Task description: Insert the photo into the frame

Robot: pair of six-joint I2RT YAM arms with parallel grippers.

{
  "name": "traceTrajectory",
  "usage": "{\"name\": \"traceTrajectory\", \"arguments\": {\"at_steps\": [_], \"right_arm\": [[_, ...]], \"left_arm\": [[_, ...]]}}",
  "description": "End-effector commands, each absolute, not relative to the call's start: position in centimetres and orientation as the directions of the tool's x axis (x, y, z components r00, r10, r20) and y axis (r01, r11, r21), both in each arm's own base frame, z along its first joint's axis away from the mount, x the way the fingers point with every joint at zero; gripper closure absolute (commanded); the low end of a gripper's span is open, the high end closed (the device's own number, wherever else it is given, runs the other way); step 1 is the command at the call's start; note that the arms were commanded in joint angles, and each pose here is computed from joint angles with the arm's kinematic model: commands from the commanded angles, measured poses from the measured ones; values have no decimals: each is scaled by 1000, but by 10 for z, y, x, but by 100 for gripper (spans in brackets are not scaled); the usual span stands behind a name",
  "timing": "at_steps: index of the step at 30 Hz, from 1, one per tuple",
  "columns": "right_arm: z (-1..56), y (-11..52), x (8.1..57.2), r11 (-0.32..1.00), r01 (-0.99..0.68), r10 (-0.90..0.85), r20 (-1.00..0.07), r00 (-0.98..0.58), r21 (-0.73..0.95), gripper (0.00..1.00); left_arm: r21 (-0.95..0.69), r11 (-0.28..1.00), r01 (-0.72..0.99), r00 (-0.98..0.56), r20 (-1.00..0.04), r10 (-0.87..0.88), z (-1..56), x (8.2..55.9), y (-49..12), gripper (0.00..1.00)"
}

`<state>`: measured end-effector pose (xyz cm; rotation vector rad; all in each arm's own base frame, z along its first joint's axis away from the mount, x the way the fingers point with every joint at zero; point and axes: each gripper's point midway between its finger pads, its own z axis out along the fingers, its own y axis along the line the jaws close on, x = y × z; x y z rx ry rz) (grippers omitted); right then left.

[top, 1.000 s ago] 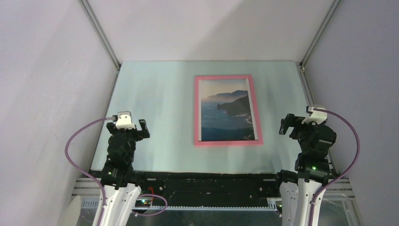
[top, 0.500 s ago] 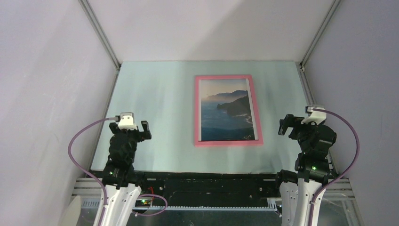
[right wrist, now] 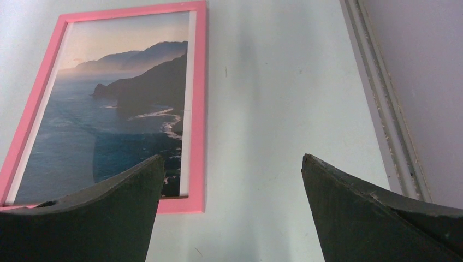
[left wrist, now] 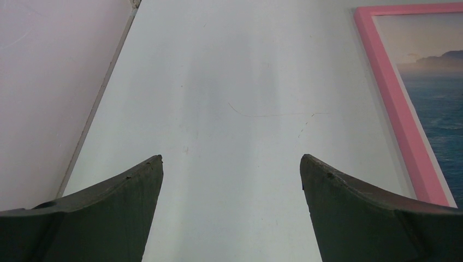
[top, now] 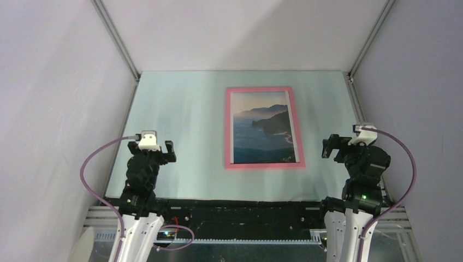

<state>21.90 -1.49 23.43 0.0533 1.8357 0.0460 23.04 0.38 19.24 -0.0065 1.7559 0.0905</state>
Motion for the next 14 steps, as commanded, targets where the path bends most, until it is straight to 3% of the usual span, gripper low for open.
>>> {"name": "traceTrajectory", "arguments": {"at_steps": [1, 14], "right_arm": [[242, -12, 218, 999, -13, 32, -973, -230, 36, 1], [243, -8, 215, 999, -39, 16, -975, -222, 26, 0]], "left_arm": [[71, 996, -51, -151, -987, 62, 199, 233, 5, 0], [71, 996, -50, -148, -987, 63, 199, 233, 6, 0]]}}
